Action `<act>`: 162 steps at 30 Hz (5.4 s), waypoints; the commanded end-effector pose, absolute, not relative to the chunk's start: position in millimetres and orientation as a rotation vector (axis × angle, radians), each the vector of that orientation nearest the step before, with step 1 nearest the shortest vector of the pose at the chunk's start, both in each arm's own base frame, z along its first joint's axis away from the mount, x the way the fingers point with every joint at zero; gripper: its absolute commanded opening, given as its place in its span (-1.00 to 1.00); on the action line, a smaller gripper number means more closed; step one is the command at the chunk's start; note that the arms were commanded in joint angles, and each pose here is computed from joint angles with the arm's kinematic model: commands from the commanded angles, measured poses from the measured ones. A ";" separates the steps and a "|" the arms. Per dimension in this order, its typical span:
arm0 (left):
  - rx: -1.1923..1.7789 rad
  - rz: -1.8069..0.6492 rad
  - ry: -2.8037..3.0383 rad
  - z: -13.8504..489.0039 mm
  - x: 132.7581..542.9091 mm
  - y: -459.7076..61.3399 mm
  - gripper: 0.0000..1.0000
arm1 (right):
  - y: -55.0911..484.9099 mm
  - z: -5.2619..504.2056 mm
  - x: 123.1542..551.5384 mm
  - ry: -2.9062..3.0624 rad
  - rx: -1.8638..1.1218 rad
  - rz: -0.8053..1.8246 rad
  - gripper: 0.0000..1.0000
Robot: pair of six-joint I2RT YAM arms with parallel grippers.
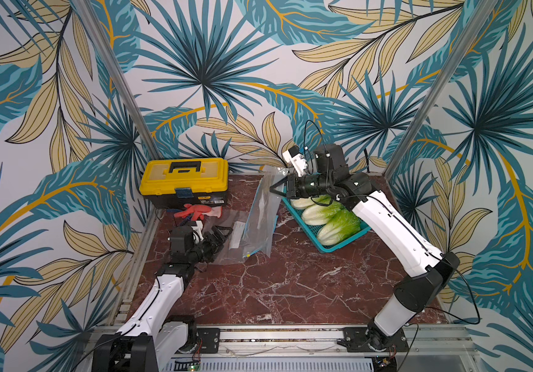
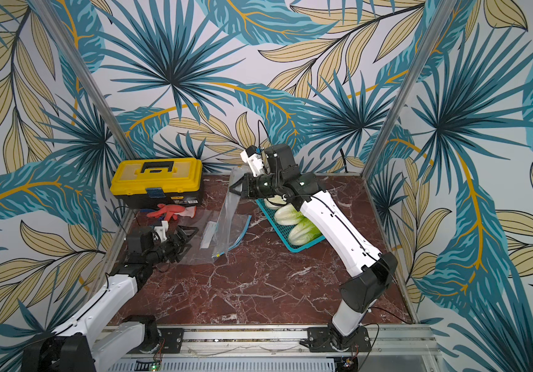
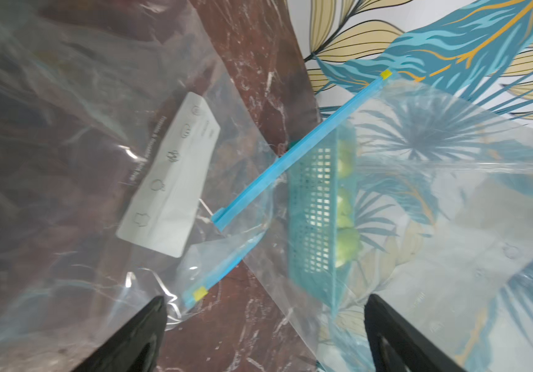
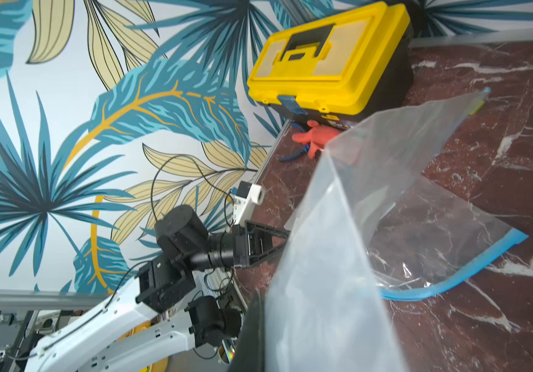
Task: Put the chinese cabbages into a zipper bag and zip it
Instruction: Pick up the zipper food storage bag at the center of the board, then open the zipper of the food storage bag.
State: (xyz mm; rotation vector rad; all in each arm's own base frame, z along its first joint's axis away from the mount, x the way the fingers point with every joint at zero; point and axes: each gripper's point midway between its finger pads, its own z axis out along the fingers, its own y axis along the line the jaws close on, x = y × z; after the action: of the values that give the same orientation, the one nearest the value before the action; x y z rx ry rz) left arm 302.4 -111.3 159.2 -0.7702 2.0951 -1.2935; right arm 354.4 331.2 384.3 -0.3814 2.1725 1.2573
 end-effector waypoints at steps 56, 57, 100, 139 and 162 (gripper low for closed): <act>0.380 -1.262 2.426 143.4 430.3 -226.9 -0.83 | 164.9 147.5 328.4 2.799 0.079 0.606 -0.92; 0.367 -1.258 2.415 152.0 430.2 -222.4 -1.00 | 163.6 151.4 328.4 2.789 0.085 0.604 -0.91; 0.515 -0.694 2.360 186.4 317.7 -287.2 -1.00 | 301.8 198.8 370.1 2.424 0.365 1.251 -0.23; 0.463 -0.755 2.417 158.6 300.0 -281.9 -1.00 | 282.6 162.1 389.8 2.479 0.414 1.208 -0.51; 0.531 -0.763 2.426 150.8 294.4 -289.7 -1.00 | 302.5 135.7 384.1 2.581 0.417 1.227 -0.49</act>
State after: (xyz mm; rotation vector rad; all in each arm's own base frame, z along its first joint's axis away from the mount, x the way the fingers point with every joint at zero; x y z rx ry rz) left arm 297.8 -283.1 148.1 0.4821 2.4530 -0.7405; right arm 387.6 297.2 149.2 0.4014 2.5256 1.2248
